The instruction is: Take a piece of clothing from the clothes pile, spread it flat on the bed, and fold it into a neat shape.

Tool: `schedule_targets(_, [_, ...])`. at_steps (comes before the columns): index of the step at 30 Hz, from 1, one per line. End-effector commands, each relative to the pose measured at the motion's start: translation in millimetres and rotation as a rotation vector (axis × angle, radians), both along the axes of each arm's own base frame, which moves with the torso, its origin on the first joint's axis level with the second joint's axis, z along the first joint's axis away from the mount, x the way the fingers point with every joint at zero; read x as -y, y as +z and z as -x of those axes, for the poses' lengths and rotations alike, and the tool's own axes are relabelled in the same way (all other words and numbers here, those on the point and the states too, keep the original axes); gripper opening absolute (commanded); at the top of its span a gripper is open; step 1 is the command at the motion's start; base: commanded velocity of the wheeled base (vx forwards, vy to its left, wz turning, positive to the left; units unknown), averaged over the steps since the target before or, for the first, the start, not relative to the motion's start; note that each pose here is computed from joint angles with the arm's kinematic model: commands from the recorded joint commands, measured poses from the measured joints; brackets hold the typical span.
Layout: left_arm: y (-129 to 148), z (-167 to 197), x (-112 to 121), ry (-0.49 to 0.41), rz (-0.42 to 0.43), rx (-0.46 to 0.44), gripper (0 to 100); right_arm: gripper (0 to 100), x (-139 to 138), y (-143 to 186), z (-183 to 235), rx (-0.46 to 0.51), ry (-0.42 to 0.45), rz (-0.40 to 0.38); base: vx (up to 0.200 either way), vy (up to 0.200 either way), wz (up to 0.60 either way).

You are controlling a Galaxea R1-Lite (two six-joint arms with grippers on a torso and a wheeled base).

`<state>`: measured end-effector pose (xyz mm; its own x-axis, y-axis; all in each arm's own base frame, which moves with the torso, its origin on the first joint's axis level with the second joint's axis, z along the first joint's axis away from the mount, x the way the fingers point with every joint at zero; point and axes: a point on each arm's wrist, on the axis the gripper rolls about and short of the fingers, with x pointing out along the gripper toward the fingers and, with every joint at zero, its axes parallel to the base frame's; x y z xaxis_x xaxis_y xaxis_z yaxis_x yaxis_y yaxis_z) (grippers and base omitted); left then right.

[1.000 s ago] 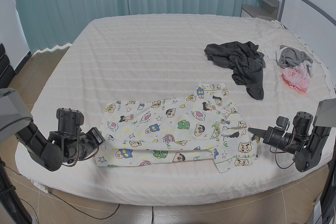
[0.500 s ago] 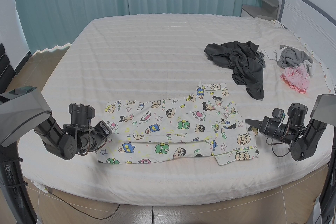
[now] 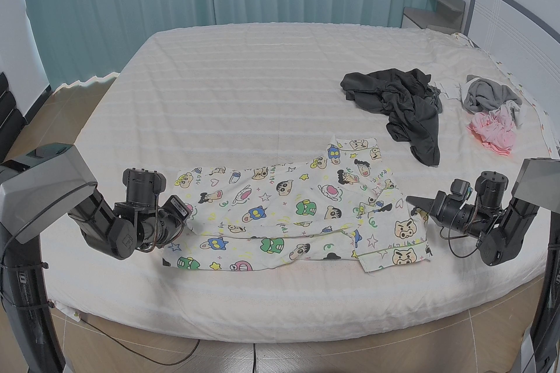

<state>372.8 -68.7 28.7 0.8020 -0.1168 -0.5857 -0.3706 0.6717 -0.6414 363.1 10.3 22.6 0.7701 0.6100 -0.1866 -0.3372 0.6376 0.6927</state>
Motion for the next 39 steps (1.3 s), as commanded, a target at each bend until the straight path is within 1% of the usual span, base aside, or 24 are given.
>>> schedule_targets(1, [0,-1,-2,0.008,-0.001,0.002,100,0,0,-7,-2,-0.014,-0.001,-0.001,0.000,0.000,0.00])
schedule_targets(2, [0,0,-4,0.014,0.001,-0.003,100,100,0,-7,-2,-0.016,-0.001,-0.001,0.000,0.000,0.00])
schedule_targets(5, [2,1,-10,0.036,0.001,0.004,100,100,0,-8,-4,-0.013,-0.010,0.000,0.000,0.000,0.00])
schedule_targets(7, [12,1,-20,0.074,0.019,0.028,100,100,2,-10,-8,-0.009,-0.055,0.011,0.000,0.000,0.00])
schedule_targets(9, [18,1,-25,0.095,0.031,0.039,100,100,3,-11,-10,-0.008,-0.075,0.014,0.000,0.000,0.00])
schedule_targets(11, [28,8,-37,0.125,0.051,0.052,100,100,6,-13,-12,-0.008,-0.096,0.017,0.000,0.000,0.00])
schedule_targets(13, [34,16,-42,0.136,0.056,0.057,100,100,9,-14,-12,-0.012,-0.107,0.017,0.000,0.000,0.00])
schedule_targets(16, [46,39,-48,0.105,0.089,0.051,100,100,16,-12,-10,-0.024,-0.138,-0.002,0.000,0.000,0.00])
schedule_targets(19, [60,66,-50,0.059,0.156,0.051,100,100,23,-12,-8,-0.046,-0.198,-0.029,0.000,0.000,0.00])
schedule_targets(23, [70,91,-48,0.054,0.184,0.057,100,100,36,-9,-4,-0.023,-0.265,-0.029,0.000,0.000,0.00])
schedule_targets(27, [81,113,-48,0.042,0.194,0.084,100,100,31,17,3,0.031,-0.331,-0.028,0.000,0.000,0.00])
schedule_targets(29, [85,123,-47,0.043,0.211,0.091,100,100,17,36,8,0.056,-0.352,-0.056,0.000,0.000,0.00])
schedule_targets(30, [85,123,-47,0.044,0.213,0.093,100,100,15,38,8,0.061,-0.350,-0.059,0.000,0.000,0.00])
schedule_targets(31, [89,129,-45,0.042,0.234,0.104,100,100,-4,55,16,0.069,-0.336,-0.095,0.000,0.000,0.00])
schedule_targets(32, [92,131,-44,0.044,0.243,0.115,100,100,-14,62,20,0.068,-0.315,-0.102,0.000,0.000,0.00])
schedule_targets(34, [97,133,-44,0.048,0.260,0.129,100,100,-39,70,30,0.038,-0.265,-0.099,0.000,0.000,0.00])
schedule_targets(35, [98,135,-44,0.047,0.266,0.131,100,100,-58,72,34,0.006,-0.237,-0.090,0.000,0.000,0.00])
schedule_targets(37, [97,136,-42,0.041,0.267,0.128,100,100,-86,75,39,-0.035,-0.220,-0.084,0.000,0.000,0.00])
schedule_targets(38, [96,137,-41,0.038,0.267,0.122,100,100,-96,76,39,-0.044,-0.220,-0.088,0.000,0.000,0.00])
schedule_targets(39, [94,138,-41,0.039,0.266,0.116,100,100,-114,79,39,-0.058,-0.212,-0.102,0.000,0.000,0.00])
